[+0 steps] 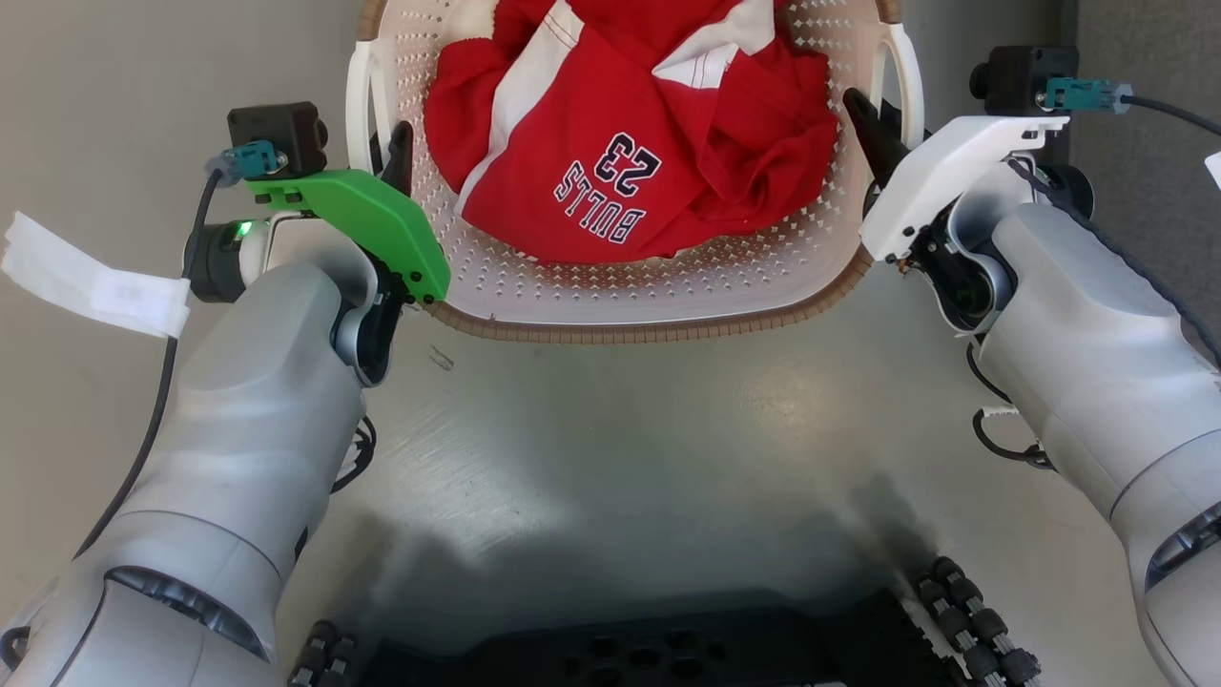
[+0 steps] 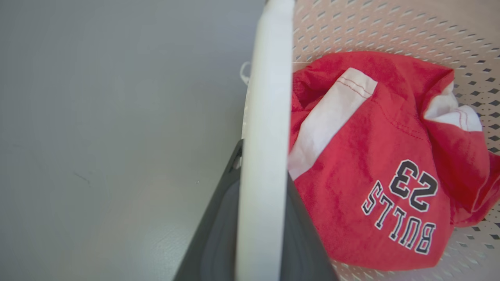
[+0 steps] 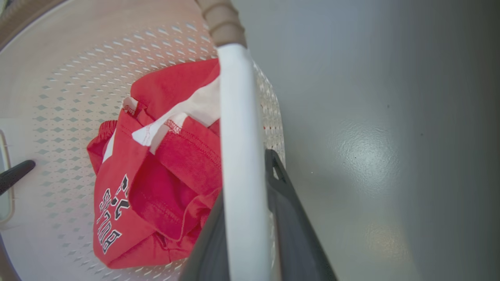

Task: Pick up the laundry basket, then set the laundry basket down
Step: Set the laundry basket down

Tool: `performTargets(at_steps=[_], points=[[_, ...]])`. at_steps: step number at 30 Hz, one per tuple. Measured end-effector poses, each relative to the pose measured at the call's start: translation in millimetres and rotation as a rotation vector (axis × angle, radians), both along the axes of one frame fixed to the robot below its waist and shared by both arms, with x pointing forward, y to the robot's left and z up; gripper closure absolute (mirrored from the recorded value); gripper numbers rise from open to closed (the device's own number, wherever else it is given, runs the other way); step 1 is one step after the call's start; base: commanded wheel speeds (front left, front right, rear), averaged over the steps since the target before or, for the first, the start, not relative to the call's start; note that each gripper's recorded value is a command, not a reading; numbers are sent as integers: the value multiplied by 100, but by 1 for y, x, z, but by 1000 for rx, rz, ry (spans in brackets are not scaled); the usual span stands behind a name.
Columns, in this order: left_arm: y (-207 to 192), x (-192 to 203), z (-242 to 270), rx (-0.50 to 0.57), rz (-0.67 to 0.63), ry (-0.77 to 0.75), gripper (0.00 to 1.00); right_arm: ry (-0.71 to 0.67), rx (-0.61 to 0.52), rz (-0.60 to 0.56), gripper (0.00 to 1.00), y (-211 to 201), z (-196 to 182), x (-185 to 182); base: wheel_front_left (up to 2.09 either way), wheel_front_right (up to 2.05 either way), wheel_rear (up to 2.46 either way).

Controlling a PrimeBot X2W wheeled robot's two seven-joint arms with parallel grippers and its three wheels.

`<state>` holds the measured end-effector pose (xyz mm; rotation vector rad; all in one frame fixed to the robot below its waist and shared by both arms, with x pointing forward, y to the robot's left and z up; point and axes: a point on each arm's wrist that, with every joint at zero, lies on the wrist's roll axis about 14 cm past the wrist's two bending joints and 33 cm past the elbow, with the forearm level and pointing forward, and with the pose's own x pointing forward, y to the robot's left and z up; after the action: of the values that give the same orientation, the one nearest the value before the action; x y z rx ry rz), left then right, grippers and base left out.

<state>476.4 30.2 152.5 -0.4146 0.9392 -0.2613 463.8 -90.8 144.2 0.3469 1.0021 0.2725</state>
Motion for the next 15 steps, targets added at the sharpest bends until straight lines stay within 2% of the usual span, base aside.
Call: performTargets(at_steps=[15], points=[[-2, -10, -15, 5, -16, 28, 100, 39, -2, -11, 100, -2, -16, -13, 0, 0, 0]])
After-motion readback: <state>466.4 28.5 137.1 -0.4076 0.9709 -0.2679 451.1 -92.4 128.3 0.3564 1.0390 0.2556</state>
